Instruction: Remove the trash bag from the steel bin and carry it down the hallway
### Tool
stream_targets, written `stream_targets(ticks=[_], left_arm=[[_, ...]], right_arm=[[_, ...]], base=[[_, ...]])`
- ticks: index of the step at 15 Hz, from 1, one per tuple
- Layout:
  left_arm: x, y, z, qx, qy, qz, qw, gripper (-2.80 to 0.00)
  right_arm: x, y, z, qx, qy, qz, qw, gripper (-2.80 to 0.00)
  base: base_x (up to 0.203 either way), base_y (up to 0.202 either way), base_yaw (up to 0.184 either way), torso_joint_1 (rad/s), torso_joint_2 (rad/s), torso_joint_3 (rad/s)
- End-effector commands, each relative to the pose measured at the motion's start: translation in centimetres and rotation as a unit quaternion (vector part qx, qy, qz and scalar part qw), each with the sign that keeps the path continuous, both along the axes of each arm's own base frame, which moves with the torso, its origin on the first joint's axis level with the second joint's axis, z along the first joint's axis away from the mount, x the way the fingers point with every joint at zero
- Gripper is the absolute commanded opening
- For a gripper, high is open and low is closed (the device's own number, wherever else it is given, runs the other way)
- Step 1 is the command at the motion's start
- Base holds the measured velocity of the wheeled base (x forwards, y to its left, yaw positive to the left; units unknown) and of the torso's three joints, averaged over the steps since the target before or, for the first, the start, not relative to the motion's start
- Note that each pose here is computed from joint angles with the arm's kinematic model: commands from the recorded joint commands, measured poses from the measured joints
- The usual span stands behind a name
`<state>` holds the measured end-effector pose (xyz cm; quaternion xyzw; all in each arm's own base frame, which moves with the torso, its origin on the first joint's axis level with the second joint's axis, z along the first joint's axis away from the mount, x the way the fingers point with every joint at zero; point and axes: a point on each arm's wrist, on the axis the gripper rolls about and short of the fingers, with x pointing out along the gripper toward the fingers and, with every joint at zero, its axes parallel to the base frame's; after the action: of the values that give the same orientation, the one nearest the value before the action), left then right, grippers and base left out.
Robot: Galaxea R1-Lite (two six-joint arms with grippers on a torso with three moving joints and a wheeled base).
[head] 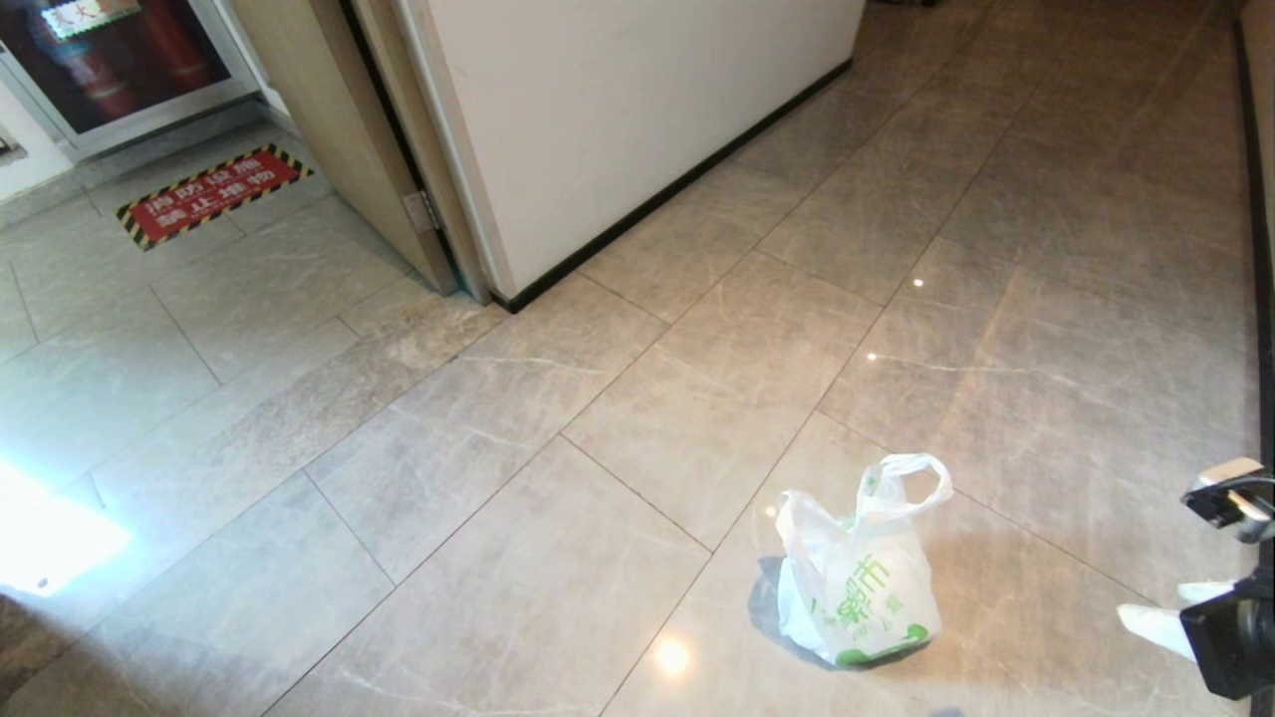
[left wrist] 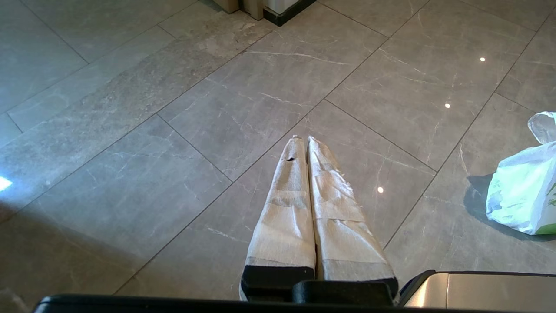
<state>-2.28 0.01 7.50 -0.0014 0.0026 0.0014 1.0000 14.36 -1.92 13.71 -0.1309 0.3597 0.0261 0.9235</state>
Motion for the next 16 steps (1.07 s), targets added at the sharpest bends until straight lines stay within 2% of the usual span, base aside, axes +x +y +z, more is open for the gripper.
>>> stream_targets(ticks=[1, 3, 6, 8, 9, 11, 14, 16], left_arm=[[0.0, 0.0, 0.0, 0.000, 0.000, 0.000, 1.0000, -2.80], [0.0, 0.0, 0.0, 0.000, 0.000, 0.000, 1.0000, -2.80], [0.0, 0.0, 0.0, 0.000, 0.000, 0.000, 1.0000, -2.80], [0.0, 0.0, 0.0, 0.000, 0.000, 0.000, 1.0000, -2.80], [0.0, 0.0, 0.0, 0.000, 0.000, 0.000, 1.0000, -2.80], [0.0, 0.0, 0.0, 0.000, 0.000, 0.000, 1.0000, -2.80], [0.0, 0.0, 0.0, 0.000, 0.000, 0.000, 1.0000, -2.80], [0.0, 0.0, 0.0, 0.000, 0.000, 0.000, 1.0000, -2.80]], right_arm=[[-4.3, 0.6, 0.7, 0.004, -0.070, -0.013, 0.997, -2.80], [-7.7, 1.1, 0.3, 0.017, -0.115, -0.026, 0.993, -2.80], [-11.5, 1.7, -1.8, 0.074, -0.166, -0.051, 0.982, -2.80], [-13.5, 1.9, -3.2, 0.092, -0.211, -0.033, 0.973, -2.80], [-14.0, 2.0, -3.8, 0.102, -0.220, -0.019, 0.970, -2.80], [-14.5, 1.9, -5.3, 0.106, -0.245, -0.003, 0.964, -2.80], [-15.4, 1.9, -5.6, 0.104, -0.280, -0.038, 0.953, -2.80], [-16.4, 2.0, -6.0, 0.108, -0.334, -0.026, 0.936, -2.80]], base=[[0.000, 0.000, 0.000, 0.000, 0.00, 0.000], [0.000, 0.000, 0.000, 0.000, 0.00, 0.000], [0.000, 0.000, 0.000, 0.000, 0.00, 0.000], [0.000, 0.000, 0.000, 0.000, 0.00, 0.000], [0.000, 0.000, 0.000, 0.000, 0.00, 0.000], [0.000, 0.000, 0.000, 0.000, 0.00, 0.000], [0.000, 0.000, 0.000, 0.000, 0.00, 0.000], [0.000, 0.000, 0.000, 0.000, 0.00, 0.000]])
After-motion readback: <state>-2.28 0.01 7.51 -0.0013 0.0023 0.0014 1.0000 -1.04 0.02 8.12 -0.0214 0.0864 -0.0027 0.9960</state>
